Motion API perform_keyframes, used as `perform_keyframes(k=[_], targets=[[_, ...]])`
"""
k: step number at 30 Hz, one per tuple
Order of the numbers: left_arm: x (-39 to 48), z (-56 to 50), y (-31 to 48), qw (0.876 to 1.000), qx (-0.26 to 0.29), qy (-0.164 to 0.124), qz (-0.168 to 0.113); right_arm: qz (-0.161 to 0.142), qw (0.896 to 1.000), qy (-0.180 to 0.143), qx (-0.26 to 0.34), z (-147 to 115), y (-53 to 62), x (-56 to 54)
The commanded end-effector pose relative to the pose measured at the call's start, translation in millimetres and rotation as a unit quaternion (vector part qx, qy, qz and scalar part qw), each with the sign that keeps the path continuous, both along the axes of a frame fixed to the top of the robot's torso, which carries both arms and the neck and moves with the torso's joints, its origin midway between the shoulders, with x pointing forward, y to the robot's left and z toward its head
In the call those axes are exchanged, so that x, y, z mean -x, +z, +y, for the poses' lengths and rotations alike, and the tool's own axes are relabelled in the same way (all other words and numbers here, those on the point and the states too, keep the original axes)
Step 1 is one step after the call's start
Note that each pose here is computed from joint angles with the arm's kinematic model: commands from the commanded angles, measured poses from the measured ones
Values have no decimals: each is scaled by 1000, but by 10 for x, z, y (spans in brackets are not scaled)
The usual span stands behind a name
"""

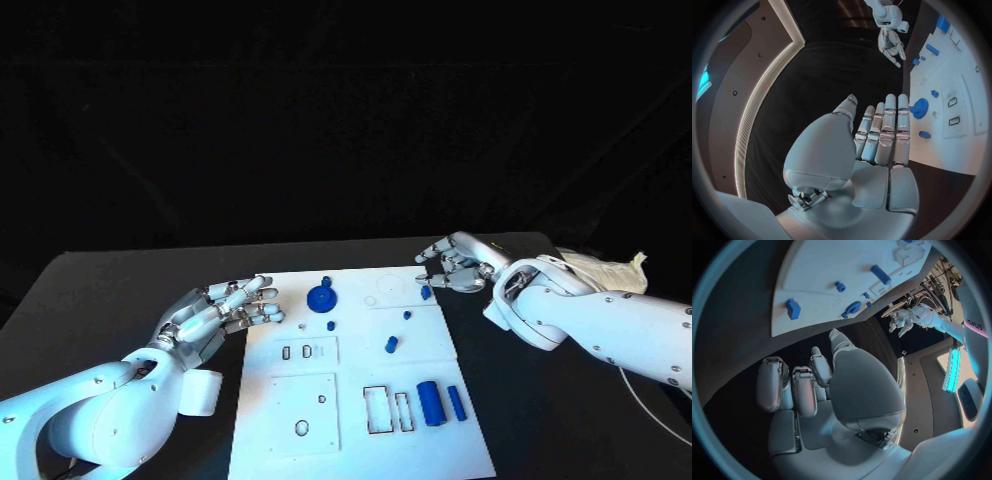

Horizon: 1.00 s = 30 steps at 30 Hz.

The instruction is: Assemble the parts on the task board

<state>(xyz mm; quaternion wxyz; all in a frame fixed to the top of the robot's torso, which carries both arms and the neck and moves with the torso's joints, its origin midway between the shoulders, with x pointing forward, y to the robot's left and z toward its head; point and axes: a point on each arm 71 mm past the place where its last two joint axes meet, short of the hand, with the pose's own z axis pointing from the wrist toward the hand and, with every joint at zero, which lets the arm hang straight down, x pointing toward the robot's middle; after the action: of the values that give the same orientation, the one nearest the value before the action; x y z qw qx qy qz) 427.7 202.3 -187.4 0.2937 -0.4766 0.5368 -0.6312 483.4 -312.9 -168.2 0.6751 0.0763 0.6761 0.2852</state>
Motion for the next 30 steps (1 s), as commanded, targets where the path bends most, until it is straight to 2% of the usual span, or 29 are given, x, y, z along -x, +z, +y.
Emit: perform_keyframes(k=[1,12,23,30], targets=[[-2,-18,3,1000,8,-10,-3,1,1000,28,-5,-49,-63,34],[-12,-23,-12,1000,8,-10,-2,18,1000,18,3,-134,-235,0],[-15,-23,-19,1000,7,-10,-1,30,999,16,10,-142,-316,-66],[-15,-19,-21,1000,7,-10,-1,39,999,20,15,-130,-385,-63]])
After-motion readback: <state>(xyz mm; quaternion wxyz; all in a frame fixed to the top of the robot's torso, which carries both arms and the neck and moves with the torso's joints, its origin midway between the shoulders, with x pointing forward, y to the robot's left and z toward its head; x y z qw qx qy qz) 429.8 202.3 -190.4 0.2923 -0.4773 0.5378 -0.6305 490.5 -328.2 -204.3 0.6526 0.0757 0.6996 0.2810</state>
